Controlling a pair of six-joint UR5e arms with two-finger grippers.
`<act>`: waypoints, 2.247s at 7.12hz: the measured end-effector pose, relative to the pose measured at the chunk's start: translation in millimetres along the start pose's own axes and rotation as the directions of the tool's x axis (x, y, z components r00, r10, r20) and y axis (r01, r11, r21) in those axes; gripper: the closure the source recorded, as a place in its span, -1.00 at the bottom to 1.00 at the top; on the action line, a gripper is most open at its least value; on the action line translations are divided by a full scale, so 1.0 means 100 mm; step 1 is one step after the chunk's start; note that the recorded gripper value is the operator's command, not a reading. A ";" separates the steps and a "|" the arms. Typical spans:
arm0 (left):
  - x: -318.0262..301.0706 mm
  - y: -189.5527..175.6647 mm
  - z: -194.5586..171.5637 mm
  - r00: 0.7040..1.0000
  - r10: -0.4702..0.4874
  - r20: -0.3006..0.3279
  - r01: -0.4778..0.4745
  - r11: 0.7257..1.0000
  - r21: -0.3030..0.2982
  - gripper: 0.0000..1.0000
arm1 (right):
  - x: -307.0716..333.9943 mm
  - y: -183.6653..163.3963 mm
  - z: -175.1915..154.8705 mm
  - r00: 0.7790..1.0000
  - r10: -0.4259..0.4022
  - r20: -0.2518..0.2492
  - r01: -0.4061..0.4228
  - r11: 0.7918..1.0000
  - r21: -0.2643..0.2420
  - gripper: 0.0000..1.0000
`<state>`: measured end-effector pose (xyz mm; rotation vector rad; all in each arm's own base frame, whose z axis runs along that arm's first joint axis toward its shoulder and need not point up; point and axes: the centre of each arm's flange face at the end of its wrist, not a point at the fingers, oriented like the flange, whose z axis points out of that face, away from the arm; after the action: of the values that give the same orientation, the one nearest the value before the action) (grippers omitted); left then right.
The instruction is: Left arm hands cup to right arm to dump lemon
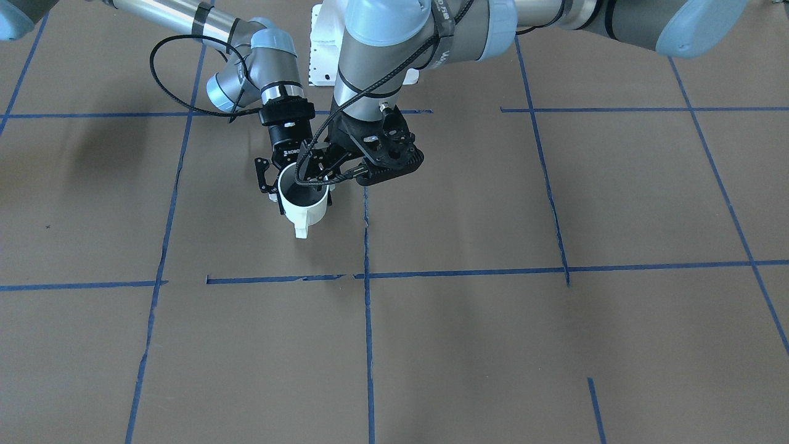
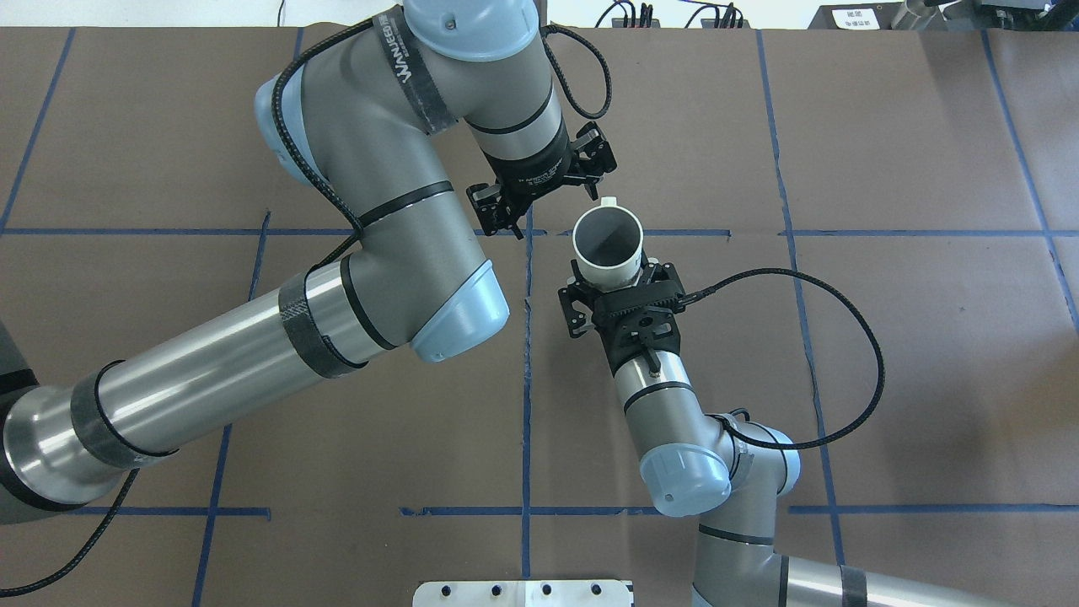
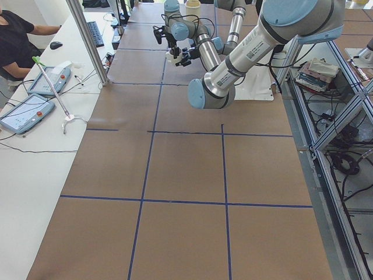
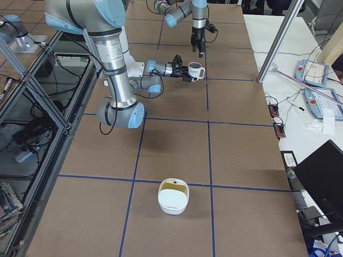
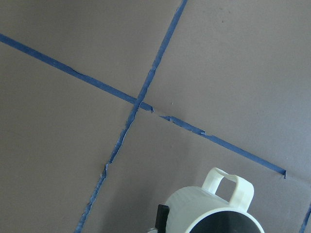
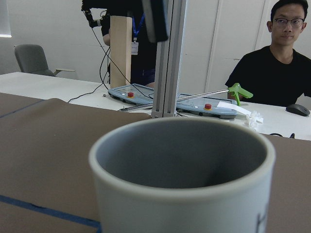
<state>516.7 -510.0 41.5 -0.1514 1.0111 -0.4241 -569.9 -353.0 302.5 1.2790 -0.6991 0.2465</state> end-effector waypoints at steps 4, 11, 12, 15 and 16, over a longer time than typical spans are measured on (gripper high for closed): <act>-0.03 0.21 0.24 1.000 0.016 0.027 -0.015 1.000 -0.016 -0.35 | -0.13 -0.04 -0.05 0.999 -0.039 0.003 0.039 0.999 0.008 0.33; -0.08 0.24 0.27 0.999 0.018 0.029 -0.018 1.000 -0.019 0.01 | -0.18 -0.26 -0.12 0.999 0.020 0.026 -0.020 0.999 0.032 0.22; -0.08 0.23 0.26 0.999 0.018 0.029 -0.018 1.000 -0.019 0.23 | -0.17 -0.26 -0.12 1.000 0.019 0.025 -0.019 0.999 0.032 0.21; -0.09 0.23 0.26 0.999 0.018 0.028 -0.018 1.000 -0.019 1.00 | -0.15 -0.23 -0.11 1.000 0.011 0.022 -0.012 1.000 0.029 -0.16; -0.09 0.23 0.25 0.999 0.018 0.028 -0.017 1.000 -0.018 1.00 | -0.14 -0.22 -0.11 1.000 0.007 0.021 -0.007 1.000 0.028 -0.99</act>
<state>540.6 -487.2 54.6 -0.1642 0.9885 -0.3958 -565.3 -346.2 275.5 1.3080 -0.7204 0.2498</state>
